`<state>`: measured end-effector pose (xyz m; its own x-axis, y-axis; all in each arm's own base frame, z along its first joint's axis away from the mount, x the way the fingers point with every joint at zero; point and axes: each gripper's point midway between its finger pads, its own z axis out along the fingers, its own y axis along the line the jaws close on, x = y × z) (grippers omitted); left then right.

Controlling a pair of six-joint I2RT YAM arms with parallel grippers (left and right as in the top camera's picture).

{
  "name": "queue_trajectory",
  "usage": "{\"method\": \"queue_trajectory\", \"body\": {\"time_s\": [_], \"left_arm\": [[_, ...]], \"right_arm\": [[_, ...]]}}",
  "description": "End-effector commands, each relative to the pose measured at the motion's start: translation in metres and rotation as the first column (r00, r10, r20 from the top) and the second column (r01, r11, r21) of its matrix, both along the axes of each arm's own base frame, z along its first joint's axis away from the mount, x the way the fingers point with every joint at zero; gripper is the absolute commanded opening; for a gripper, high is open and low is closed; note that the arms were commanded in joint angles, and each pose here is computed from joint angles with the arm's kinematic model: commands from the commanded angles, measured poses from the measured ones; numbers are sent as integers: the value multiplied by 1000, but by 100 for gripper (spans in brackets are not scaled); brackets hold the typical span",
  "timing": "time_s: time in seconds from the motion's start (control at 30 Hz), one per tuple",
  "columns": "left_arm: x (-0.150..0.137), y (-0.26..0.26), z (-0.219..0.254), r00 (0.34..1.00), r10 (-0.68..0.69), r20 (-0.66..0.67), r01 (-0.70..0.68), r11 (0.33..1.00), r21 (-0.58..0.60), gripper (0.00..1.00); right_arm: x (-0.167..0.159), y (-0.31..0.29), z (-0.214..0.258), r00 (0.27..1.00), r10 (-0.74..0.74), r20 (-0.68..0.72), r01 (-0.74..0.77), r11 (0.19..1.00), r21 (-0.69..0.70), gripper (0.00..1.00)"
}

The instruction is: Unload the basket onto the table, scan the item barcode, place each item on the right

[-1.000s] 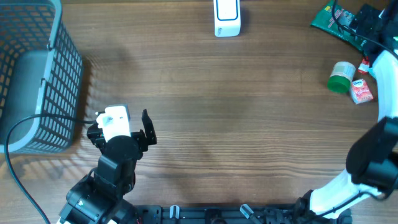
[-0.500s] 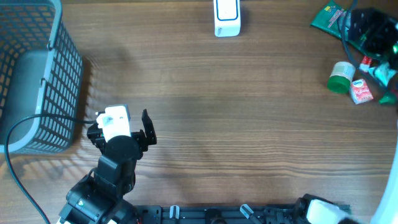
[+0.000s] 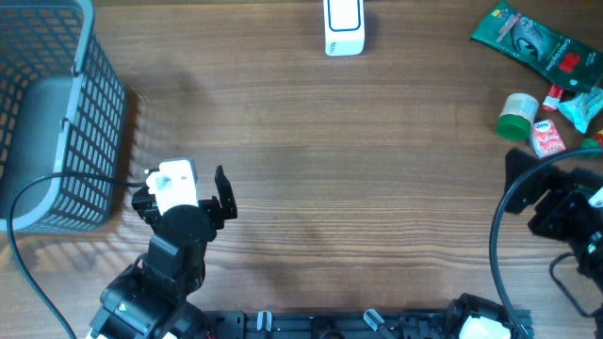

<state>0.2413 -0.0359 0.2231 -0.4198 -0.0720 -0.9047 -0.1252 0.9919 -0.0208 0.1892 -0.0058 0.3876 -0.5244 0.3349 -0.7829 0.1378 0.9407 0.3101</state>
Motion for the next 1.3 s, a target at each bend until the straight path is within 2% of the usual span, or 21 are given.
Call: {"method": "queue_trajectory", "body": {"time_s": [0.0, 0.23, 0.47, 0.67, 0.8, 0.97, 1.1, 1.27], "left_arm": [[0, 1, 0, 1000, 0, 5, 0, 1000, 18, 100], [0, 1, 0, 1000, 0, 5, 0, 1000, 18, 100], [0, 1, 0, 1000, 0, 5, 0, 1000, 18, 100], [0, 1, 0, 1000, 0, 5, 0, 1000, 18, 100], [0, 1, 0, 1000, 0, 5, 0, 1000, 18, 100], [0, 1, 0, 1000, 0, 5, 0, 1000, 18, 100], [0, 1, 0, 1000, 0, 5, 0, 1000, 18, 100], [0, 1, 0, 1000, 0, 5, 0, 1000, 18, 100]], "right_arm": [[-14, 0, -20, 995, -18, -100, 19, 1000, 12, 100], [-18, 3, -24, 993, 24, -117, -27, 999, -23, 100], [-8, 17, -13, 993, 107, 52, -103, 992, -66, 100], [-2, 22, -37, 965, 115, 235, -99, 992, -79, 100], [5, 26, -73, 910, 113, 399, -101, 994, -50, 100], [17, 45, -99, 795, 219, 566, -185, 976, -117, 100], [24, 52, -118, 716, 262, 647, -204, 965, -165, 100], [39, 54, -149, 693, 288, 661, -201, 958, -206, 100]]}}
